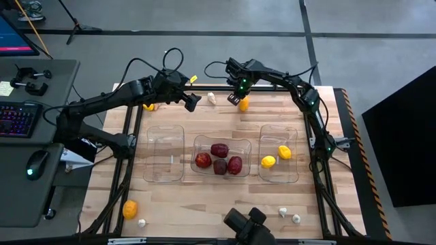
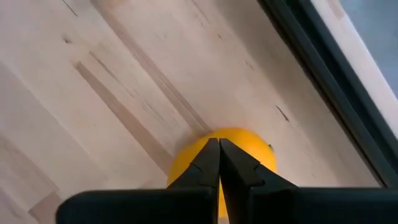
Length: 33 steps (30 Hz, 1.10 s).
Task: Sort produce into baskets
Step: Put the top right yellow lemon into the right transparent bin
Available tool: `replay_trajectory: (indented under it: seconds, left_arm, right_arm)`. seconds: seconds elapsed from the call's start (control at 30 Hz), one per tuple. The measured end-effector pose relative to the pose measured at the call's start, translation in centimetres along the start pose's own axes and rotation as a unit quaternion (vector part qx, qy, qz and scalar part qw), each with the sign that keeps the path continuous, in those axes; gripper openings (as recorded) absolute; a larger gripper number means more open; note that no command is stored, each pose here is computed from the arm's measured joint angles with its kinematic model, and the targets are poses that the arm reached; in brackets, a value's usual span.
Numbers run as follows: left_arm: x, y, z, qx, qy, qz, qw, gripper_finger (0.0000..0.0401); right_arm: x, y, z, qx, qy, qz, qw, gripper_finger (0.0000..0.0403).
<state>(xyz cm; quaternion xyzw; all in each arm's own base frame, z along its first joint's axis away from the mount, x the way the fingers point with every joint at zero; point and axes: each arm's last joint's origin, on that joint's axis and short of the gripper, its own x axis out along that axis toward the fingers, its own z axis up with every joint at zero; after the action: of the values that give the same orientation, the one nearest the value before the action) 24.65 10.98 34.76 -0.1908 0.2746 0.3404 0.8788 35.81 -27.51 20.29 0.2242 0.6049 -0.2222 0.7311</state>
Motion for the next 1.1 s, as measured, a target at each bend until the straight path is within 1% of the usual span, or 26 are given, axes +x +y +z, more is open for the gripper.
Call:
replay_trajectory:
  seconds: [0.13,0.3,0.43,0.5,0.57,0.67,0.73,0.83,0.93,0.97,1.03,1.1]
  left_arm:
    - [0.0,-0.1,-0.1,0.006,0.004,0.000,1.000,0.0369]
    - [0.0,0.0,-0.2,0.008,0.010,0.002,1.000,0.0369]
    - [0.0,0.0,-0.2,0.013,0.008,0.001,1.000,0.0369]
    - [0.0,0.0,-0.2,0.012,0.008,0.001,1.000,0.0369]
    - [0.0,0.0,-0.2,0.016,0.008,0.001,1.000,0.0369]
    - [0.0,0.0,-0.2,0.019,0.008,0.001,1.000,0.0369]
    - [0.0,-0.1,-0.2,0.019,0.007,0.001,1.000,0.0369]
    - [0.0,-0.1,-0.2,0.019,0.007,0.001,1.000,0.0369]
    - [0.0,-0.1,-0.2,0.019,0.007,0.001,1.000,0.0369]
    - [0.0,-0.1,-0.2,0.019,0.007,-0.001,1.000,0.0369]
    - [0.0,-0.1,-0.2,0.019,0.009,-0.007,1.000,0.0369]
    - [0.0,-0.1,-0.2,0.019,0.012,-0.013,1.000,0.0369]
  right_arm:
    - [-1.8,-0.2,-0.1,-0.003,-0.023,0.023,0.999,0.0000]
    - [-5.6,0.0,-0.3,0.017,-0.083,0.026,0.996,0.0000]
    - [-7.4,0.2,-1.1,0.039,-0.096,0.025,0.994,0.0000]
    - [-7.2,0.2,-2.1,0.044,-0.096,0.024,0.994,0.0000]
    - [-6.5,0.2,-3.8,0.065,-0.102,0.026,0.992,0.0000]
    - [-5.1,0.4,-7.2,0.126,-0.112,0.038,0.985,0.0000]
    - [-5.2,0.6,-9.3,0.158,-0.125,0.054,0.978,0.0000]
    - [-6.1,1.3,-11.0,0.174,-0.158,0.061,0.970,0.0000]
    - [-6.4,1.7,-11.4,0.206,-0.173,0.062,0.961,0.0000]
    - [-6.4,1.8,-11.3,0.213,-0.177,0.070,0.958,0.0000]
    - [-6.3,1.9,-10.6,0.209,-0.197,0.098,0.953,0.0000]
    - [-6.3,2.0,-9.7,0.219,-0.226,0.126,0.941,0.0000]
